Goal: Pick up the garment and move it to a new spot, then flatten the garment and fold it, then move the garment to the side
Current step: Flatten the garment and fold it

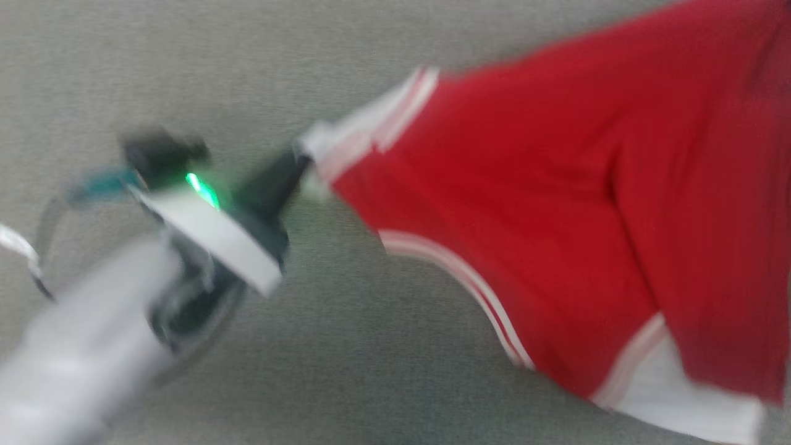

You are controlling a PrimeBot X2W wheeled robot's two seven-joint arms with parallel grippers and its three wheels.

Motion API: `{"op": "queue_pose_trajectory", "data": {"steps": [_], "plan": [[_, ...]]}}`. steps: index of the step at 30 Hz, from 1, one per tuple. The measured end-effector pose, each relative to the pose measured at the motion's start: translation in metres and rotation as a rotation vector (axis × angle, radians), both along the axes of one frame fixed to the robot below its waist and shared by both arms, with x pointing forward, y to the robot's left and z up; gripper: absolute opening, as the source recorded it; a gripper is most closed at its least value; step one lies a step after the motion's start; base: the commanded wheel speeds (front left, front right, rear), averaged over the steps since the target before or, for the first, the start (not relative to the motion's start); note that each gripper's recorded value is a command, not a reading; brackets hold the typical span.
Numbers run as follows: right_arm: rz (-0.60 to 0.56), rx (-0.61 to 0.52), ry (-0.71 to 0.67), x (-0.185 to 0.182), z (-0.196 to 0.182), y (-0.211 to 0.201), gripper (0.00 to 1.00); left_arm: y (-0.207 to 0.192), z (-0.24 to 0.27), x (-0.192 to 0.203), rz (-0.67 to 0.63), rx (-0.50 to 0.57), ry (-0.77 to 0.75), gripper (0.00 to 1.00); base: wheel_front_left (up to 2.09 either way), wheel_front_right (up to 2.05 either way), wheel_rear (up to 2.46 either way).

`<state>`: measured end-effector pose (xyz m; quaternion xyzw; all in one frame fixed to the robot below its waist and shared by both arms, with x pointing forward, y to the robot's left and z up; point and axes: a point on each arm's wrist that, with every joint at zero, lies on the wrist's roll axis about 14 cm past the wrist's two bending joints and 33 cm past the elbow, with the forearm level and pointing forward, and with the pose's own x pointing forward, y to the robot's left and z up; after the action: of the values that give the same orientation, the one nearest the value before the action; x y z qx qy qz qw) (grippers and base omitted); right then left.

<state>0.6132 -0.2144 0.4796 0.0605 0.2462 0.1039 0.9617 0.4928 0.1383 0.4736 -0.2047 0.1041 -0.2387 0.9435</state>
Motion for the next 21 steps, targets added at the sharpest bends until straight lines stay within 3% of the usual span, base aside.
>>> {"op": "queue_pose_trajectory", "data": {"steps": [5, 12, 21], "plan": [[-0.124, 0.077, -0.194, 0.04, 0.048, -0.017, 0.0, 0.01, 0.064, 0.076, 0.036, -0.073, -0.108, 0.0, 0.0, 0.0, 0.0], [-0.238, 0.075, -0.456, 0.081, 0.121, -0.044, 0.0, 0.022, 0.152, 0.167, 0.119, -0.145, -0.28, 0.0, 0.0, 0.0, 0.0], [-0.333, 0.064, -0.631, 0.086, 0.182, -0.074, 0.0, 0.026, 0.258, 0.196, 0.179, -0.231, -0.525, 0.0, 0.0, 0.0, 0.0]]}}
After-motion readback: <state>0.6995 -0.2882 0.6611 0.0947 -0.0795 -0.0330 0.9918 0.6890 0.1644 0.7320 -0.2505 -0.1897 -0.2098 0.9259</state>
